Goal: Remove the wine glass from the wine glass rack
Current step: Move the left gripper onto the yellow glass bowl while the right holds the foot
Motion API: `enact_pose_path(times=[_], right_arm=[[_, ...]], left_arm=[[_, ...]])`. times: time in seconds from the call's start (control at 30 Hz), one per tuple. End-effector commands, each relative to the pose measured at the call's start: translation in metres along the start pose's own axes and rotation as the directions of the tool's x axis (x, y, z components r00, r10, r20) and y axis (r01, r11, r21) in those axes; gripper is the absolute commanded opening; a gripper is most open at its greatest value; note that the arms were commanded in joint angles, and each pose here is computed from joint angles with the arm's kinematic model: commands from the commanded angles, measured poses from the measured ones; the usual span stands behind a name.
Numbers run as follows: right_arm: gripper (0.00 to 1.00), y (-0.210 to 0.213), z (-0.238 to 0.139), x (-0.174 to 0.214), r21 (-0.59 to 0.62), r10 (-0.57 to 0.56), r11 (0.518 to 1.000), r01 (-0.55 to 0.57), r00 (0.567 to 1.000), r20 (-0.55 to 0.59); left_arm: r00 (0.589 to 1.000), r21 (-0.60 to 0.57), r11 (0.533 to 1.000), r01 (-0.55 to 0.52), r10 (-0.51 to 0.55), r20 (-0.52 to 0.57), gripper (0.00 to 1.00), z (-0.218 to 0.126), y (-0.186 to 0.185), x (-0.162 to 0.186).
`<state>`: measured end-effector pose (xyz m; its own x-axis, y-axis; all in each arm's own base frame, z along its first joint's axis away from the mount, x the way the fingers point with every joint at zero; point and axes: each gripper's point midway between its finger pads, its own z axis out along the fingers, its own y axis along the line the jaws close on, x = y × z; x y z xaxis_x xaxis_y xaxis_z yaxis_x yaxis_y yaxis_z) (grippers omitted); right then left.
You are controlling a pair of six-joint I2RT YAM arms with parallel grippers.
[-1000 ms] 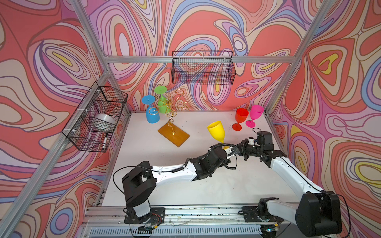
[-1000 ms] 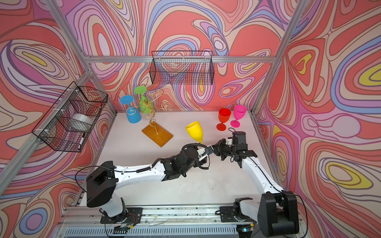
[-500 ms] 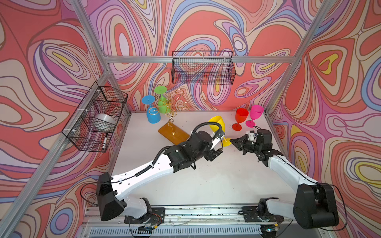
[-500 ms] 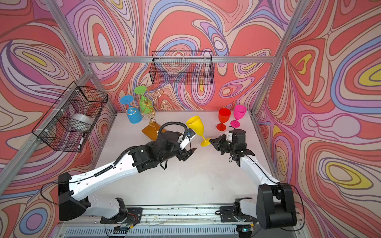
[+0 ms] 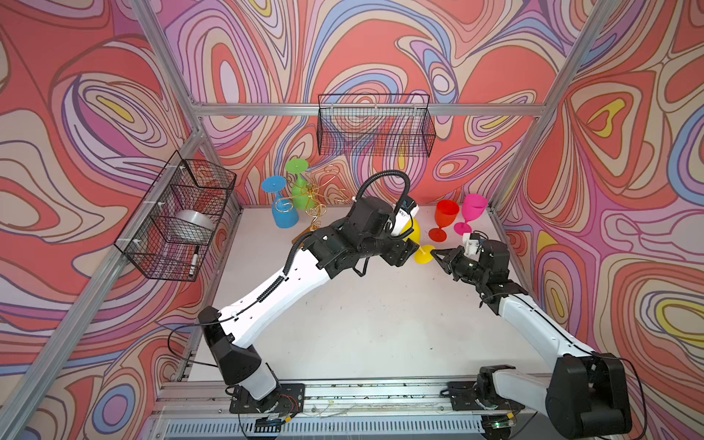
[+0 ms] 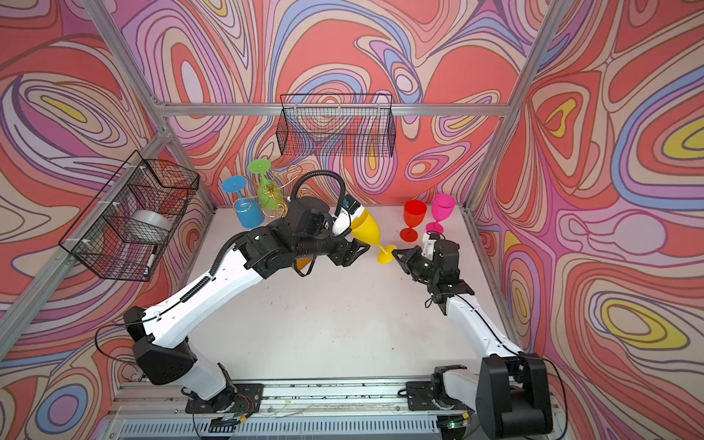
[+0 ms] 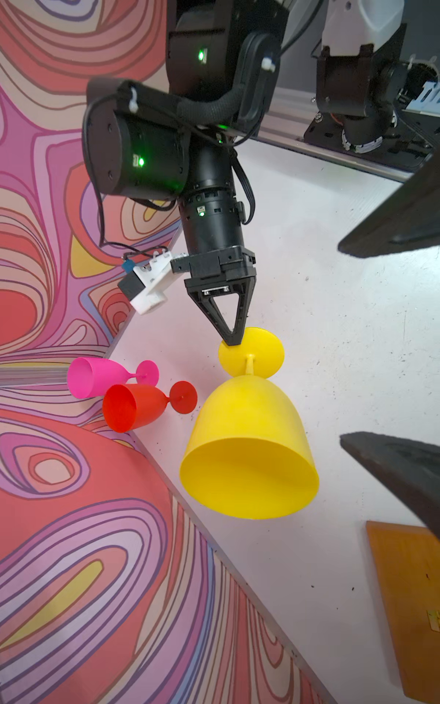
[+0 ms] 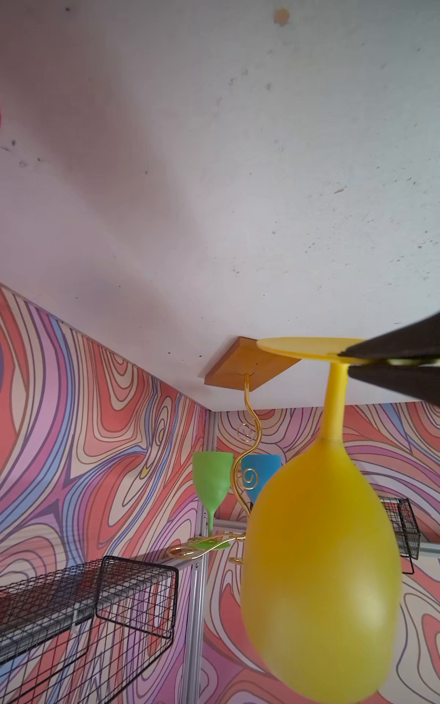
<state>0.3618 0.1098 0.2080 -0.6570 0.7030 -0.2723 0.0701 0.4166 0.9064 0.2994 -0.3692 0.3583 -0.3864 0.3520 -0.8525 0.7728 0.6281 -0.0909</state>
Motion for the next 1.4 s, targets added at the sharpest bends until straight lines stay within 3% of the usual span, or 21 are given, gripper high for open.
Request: enact_pose_path(times=[0.0, 0.5, 0.77, 0.93, 1.13, 1.27, 1.37], right_arm=[[0.0, 0.005, -0.005, -0.004, -0.027, -0.054, 0.998, 0.055, 0.998, 0.038], [0.0, 0.015, -0.009, -0.002, -0.055, -0.08, 0.995, 0.081, 0.996, 0.026], [0.0, 0.019, -0.01, -0.001, -0.067, -0.083, 0.994, 0.084, 0.996, 0.02], [0.0, 0.018, -0.01, 0.0, -0.067, -0.081, 0.994, 0.082, 0.997, 0.017], [0.0, 0.021, -0.01, -0.001, -0.077, -0.088, 0.993, 0.089, 0.996, 0.021], [0.0, 0.021, -0.009, -0.001, -0.078, -0.088, 0.993, 0.089, 0.996, 0.02], [0.0, 0.02, -0.009, -0.001, -0.076, -0.087, 0.993, 0.088, 0.996, 0.019]], left_arm=[[0.997, 0.041, 0.997, 0.064, -0.063, -0.04, 0.69, 0.004, 0.002, 0.004], [0.99, 0.135, 0.982, 0.135, -0.129, -0.049, 0.63, 0.023, 0.007, -0.007], [0.989, 0.133, 0.981, 0.143, -0.138, -0.048, 0.57, 0.036, 0.015, -0.008], [0.988, 0.143, 0.979, 0.147, -0.141, -0.056, 0.47, 0.044, 0.017, -0.008], [0.988, 0.124, 0.982, 0.143, -0.135, -0.075, 0.47, 0.05, 0.021, -0.001], [0.988, 0.108, 0.983, 0.15, -0.144, -0.063, 0.52, 0.049, 0.029, -0.004], [0.986, 0.124, 0.979, 0.163, -0.156, -0.059, 0.45, 0.048, 0.03, -0.006]])
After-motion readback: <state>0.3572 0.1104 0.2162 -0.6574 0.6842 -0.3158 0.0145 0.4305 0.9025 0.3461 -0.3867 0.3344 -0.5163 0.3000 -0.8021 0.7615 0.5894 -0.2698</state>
